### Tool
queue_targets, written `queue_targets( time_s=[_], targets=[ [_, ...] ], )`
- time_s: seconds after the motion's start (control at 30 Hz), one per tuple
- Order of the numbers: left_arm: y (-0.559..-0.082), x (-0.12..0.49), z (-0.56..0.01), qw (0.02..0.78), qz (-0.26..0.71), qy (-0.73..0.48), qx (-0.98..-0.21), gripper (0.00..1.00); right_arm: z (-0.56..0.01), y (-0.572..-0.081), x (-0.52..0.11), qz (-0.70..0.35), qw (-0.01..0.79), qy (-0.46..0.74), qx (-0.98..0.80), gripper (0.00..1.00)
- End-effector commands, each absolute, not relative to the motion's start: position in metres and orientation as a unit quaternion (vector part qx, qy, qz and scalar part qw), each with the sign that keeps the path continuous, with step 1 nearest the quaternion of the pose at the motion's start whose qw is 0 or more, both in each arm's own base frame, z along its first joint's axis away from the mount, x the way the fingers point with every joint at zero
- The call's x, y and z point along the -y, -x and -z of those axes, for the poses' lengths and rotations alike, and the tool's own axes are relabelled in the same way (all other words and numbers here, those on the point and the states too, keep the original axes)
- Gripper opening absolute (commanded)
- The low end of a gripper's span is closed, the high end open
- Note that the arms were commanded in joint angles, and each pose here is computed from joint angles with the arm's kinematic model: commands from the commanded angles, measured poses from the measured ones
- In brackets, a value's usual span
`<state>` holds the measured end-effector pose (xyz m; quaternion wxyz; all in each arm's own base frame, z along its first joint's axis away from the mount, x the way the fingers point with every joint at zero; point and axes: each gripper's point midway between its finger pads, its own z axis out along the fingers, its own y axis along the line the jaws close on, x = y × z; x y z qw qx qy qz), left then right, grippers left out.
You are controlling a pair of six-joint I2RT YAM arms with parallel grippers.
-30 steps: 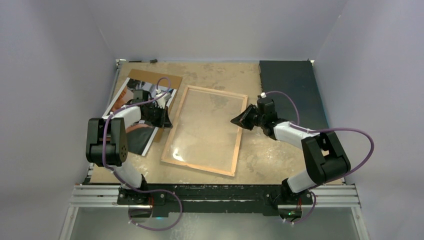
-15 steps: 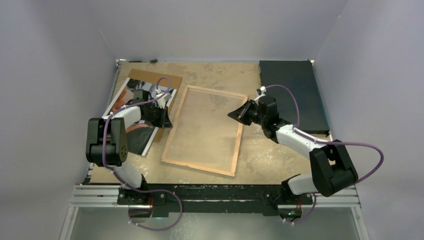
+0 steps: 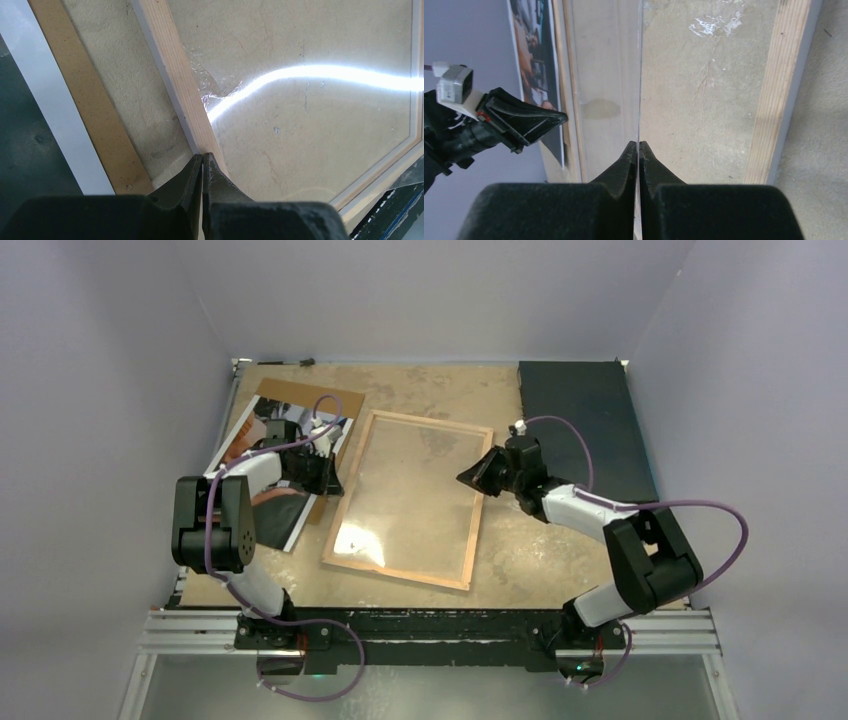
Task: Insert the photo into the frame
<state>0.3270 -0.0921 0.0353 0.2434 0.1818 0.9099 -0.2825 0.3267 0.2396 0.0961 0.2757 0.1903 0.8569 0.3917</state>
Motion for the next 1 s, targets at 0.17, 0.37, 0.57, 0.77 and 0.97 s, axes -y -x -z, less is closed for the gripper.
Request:
queue_targets(
  time_s=[0.17, 0.37, 0.57, 0.77, 0.97],
  targets=[
    [-0.319, 0.095, -0.035, 0.234, 0.284, -0.196, -0.909, 0.0, -0.107, -0.336, -0.25, -0.334, 0.275, -0.121, -0.893, 0.16],
    [-0.319, 0.095, -0.036, 0.234, 0.285, -0.196, -0.909, 0.0, -0.091, -0.331, -0.253, -0.312, 0.252, -0.108, -0.91, 0.34],
    [-0.32, 0.095, -0.037, 0.236, 0.282, -0.199, -0.908, 0.0, -0.089, -0.332, -0.26, -0.307, 0.251, -0.104, -0.912, 0.43],
    [-0.319, 0.095, -0.036, 0.235, 0.282, -0.199, -0.908, 0.0, -0.091, -0.339, -0.259, -0.294, 0.257, -0.105, -0.915, 0.46],
    [-0.319, 0.094, -0.037, 0.237, 0.281, -0.201, -0.908, 0.0, -0.087, -0.336, -0.255, -0.275, 0.248, -0.086, -0.925, 0.58]
  ],
)
